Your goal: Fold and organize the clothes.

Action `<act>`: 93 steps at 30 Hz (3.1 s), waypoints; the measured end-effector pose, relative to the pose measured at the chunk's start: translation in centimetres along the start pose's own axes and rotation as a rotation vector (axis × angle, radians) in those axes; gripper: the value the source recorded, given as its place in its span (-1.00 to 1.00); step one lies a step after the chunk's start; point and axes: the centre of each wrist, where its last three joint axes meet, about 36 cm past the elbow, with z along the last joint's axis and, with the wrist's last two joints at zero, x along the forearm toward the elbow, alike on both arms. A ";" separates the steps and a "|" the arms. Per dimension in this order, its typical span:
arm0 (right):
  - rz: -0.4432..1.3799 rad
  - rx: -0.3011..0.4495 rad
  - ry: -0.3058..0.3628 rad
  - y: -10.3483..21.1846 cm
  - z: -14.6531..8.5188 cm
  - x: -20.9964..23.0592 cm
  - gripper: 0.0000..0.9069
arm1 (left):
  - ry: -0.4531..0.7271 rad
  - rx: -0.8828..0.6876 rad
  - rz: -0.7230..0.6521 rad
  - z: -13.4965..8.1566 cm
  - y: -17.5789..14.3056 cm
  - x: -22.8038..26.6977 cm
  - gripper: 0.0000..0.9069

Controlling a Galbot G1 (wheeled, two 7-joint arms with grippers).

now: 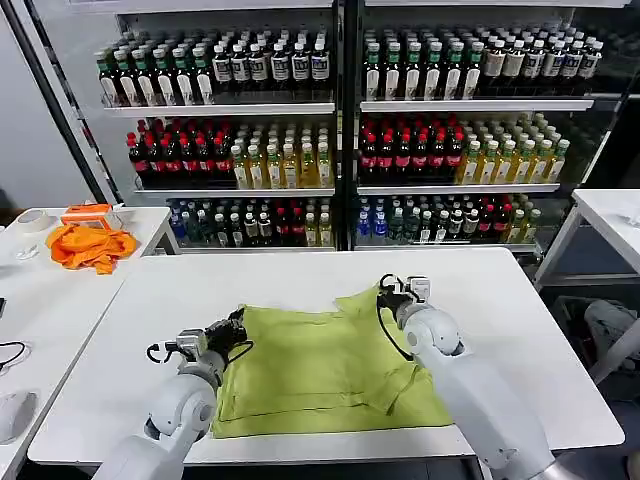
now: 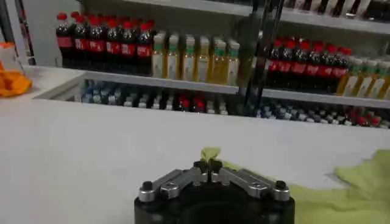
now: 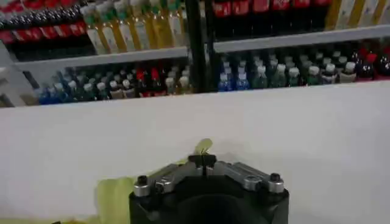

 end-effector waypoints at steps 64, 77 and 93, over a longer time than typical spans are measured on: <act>0.073 -0.090 0.074 2.8 1.7 -4.6 -1.00 | 0.010 0.008 0.046 1.6 0.5 4.4 -0.96; 0.065 -0.075 0.058 3.0 2.4 -4.2 -1.00 | -0.003 0.018 0.051 1.5 0.7 4.4 -0.96; 0.046 -0.051 -0.044 1.5 1.9 2.2 -1.00 | -0.016 0.034 0.073 1.1 0.8 5.4 -0.96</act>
